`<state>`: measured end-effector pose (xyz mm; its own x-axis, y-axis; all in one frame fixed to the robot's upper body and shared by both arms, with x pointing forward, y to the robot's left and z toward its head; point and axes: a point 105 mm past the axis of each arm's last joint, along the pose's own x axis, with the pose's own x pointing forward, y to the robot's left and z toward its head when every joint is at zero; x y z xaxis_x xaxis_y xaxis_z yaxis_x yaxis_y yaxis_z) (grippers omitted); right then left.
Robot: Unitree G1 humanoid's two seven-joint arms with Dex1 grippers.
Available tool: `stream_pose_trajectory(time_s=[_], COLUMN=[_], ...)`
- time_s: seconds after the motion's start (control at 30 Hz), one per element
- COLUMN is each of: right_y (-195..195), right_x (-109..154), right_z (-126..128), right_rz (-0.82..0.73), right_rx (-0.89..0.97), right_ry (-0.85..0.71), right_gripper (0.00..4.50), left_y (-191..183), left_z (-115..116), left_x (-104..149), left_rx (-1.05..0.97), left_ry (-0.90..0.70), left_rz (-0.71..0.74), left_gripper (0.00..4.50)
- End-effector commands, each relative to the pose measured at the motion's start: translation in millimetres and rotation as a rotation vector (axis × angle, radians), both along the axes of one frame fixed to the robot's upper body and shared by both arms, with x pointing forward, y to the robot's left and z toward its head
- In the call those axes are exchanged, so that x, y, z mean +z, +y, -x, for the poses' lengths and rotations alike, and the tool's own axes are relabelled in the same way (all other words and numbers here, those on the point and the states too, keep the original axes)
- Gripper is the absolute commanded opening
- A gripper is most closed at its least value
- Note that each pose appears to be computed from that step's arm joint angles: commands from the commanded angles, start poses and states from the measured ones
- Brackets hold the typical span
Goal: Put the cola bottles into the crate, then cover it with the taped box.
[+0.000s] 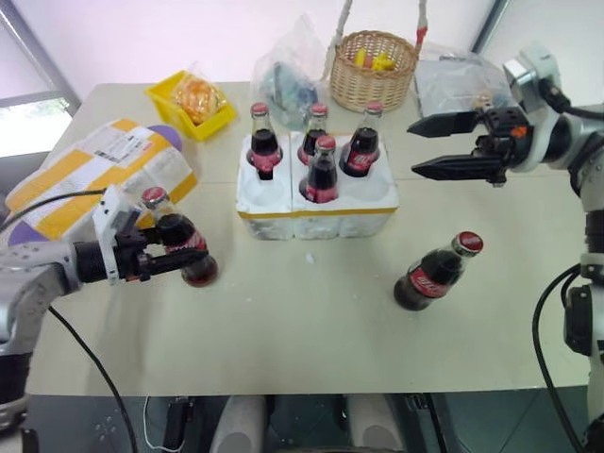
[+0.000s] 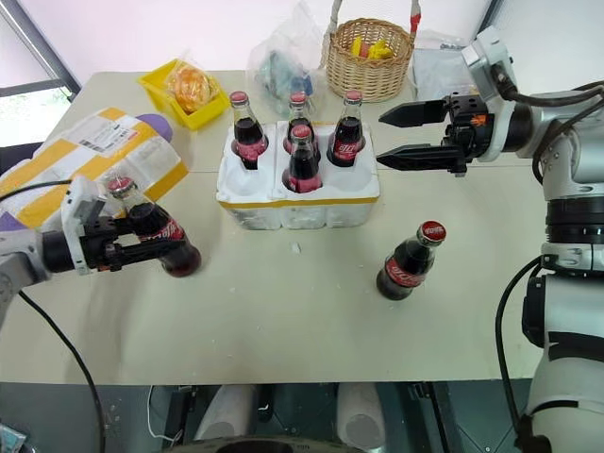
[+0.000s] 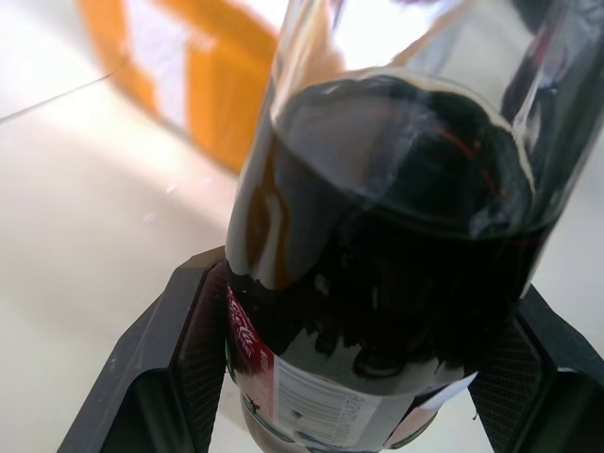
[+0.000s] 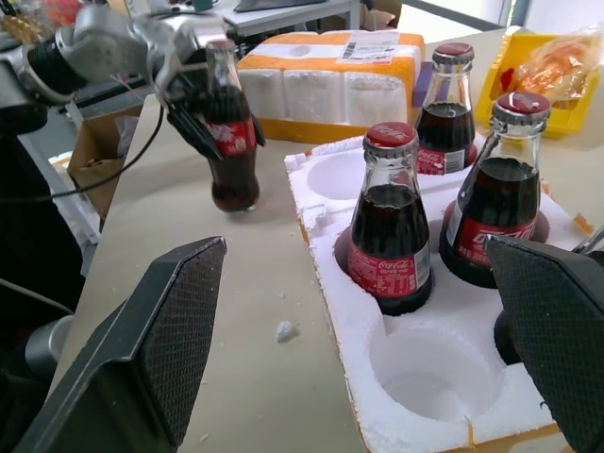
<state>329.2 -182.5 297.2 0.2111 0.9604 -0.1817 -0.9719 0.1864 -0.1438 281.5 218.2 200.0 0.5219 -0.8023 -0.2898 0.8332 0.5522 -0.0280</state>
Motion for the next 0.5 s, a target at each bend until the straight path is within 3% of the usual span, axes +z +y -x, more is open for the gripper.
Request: stream_pose_trajectory(time_s=[0.03,0.27,0.5], right_y=[-0.4,1.6,1.4], right_x=[15.6,12.2,7.6], right_z=[5.3,4.9,7.5], right_rz=[0.006,0.004,-0.005], right_rx=[0.01,0.015,0.007], right_ry=[-0.071,-0.066,-0.057], right_gripper=[4.5,4.5,4.5], left_y=[-17.4,-43.3,-68.5], left_z=[7.0,-25.9,-69.5], left_x=[61.3,114.8,115.9], left_rx=[-0.137,-0.198,-0.245], left_ry=[-0.137,-0.246,-0.285], left_rz=[0.028,0.079,0.055], left_gripper=[2.74,2.74,2.74])
